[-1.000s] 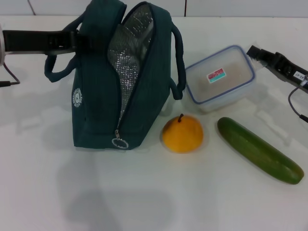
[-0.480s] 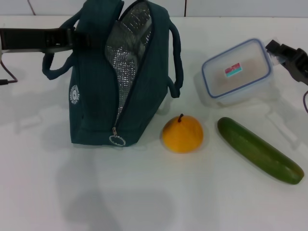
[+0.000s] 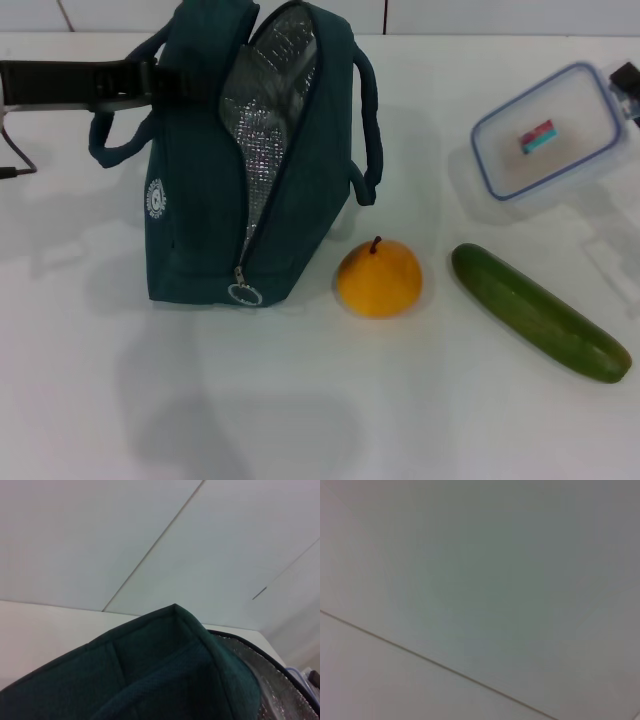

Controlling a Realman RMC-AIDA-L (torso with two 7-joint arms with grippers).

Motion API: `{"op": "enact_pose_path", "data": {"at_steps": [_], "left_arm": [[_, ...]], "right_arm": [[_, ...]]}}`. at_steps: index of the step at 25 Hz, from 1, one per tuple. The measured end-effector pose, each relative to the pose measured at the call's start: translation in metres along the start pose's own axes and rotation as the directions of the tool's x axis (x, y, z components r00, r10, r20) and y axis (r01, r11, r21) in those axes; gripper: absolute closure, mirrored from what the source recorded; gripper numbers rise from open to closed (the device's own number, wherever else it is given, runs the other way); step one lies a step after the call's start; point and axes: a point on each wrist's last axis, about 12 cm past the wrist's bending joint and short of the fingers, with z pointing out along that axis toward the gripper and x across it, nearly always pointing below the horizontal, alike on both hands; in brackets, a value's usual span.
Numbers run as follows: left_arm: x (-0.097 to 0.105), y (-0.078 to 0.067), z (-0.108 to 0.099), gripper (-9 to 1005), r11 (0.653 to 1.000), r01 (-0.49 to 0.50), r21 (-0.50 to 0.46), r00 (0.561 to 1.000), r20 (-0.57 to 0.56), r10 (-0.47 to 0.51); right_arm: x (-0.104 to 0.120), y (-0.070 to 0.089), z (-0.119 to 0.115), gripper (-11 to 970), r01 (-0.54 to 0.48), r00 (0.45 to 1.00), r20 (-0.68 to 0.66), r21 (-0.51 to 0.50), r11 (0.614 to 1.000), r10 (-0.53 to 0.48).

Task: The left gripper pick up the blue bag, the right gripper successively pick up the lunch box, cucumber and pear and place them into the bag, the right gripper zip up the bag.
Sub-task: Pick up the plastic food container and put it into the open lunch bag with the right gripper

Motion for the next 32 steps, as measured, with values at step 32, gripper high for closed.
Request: {"op": "enact_pose_path", "data": {"at_steps": [32], "left_arm": [[-0.001, -0.005, 0.003, 952, 1.0, -0.001, 0.028, 1.0, -0.002, 0.001]], "right_arm": [[-0.005, 0.015, -0.004, 855, -0.158, 0.983, 0.067, -0.15, 0.976, 0.169]]}}
